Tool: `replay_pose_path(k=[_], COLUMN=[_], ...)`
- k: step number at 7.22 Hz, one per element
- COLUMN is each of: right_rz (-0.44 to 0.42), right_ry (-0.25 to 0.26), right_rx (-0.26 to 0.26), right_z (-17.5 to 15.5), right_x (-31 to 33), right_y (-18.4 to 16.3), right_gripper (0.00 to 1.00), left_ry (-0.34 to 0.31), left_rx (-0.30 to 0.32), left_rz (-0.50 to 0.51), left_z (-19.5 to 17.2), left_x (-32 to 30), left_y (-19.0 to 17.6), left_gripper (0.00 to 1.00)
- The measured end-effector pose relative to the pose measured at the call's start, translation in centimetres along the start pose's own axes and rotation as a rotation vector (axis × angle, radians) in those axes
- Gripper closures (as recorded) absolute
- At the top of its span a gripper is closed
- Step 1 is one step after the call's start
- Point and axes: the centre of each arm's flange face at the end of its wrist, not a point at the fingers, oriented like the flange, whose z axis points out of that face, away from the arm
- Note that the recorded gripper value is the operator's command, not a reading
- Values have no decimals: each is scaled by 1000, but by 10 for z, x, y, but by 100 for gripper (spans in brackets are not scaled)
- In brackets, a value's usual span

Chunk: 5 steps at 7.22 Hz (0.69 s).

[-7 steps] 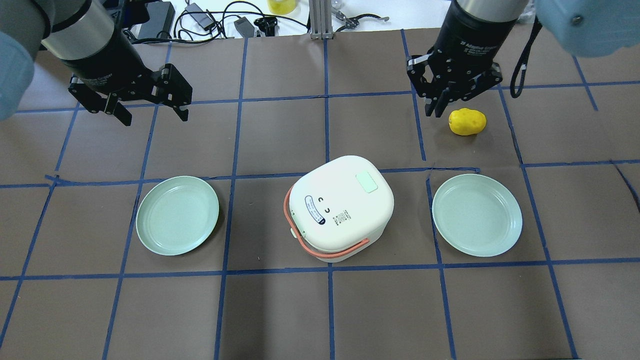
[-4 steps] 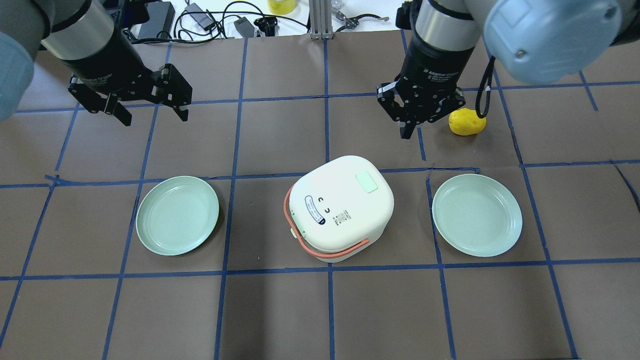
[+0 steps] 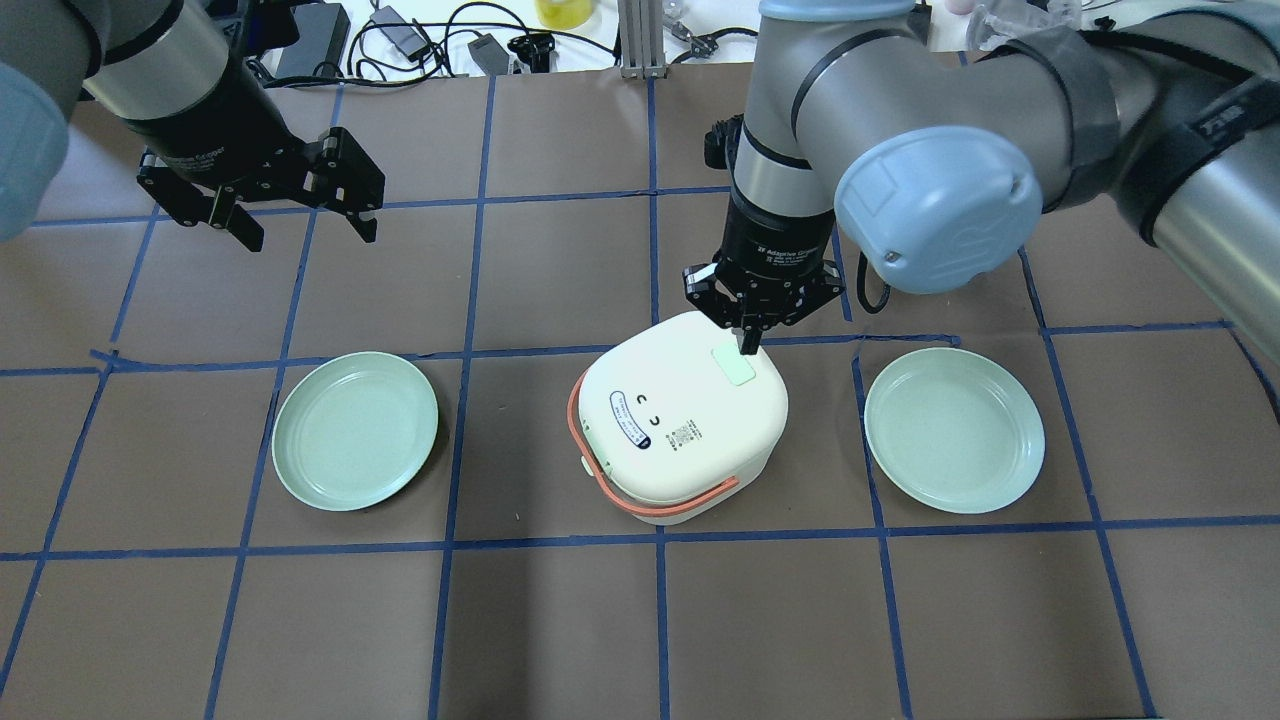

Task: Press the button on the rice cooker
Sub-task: 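Press down on the green lid button with the right gripper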

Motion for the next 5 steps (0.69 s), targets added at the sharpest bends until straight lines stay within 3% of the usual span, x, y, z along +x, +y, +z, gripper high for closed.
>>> replay_pose_path(k=[5], right_rz=[-10], right_ry=[-1], right_rx=[8], right_z=[27], right_x=[0], right_y=[-9], right_gripper=[100], left_ry=[0], left_rx=[0], left_rz=[-1], left_z=[0], left_x=[0], left_y=[0], left_gripper=[0])
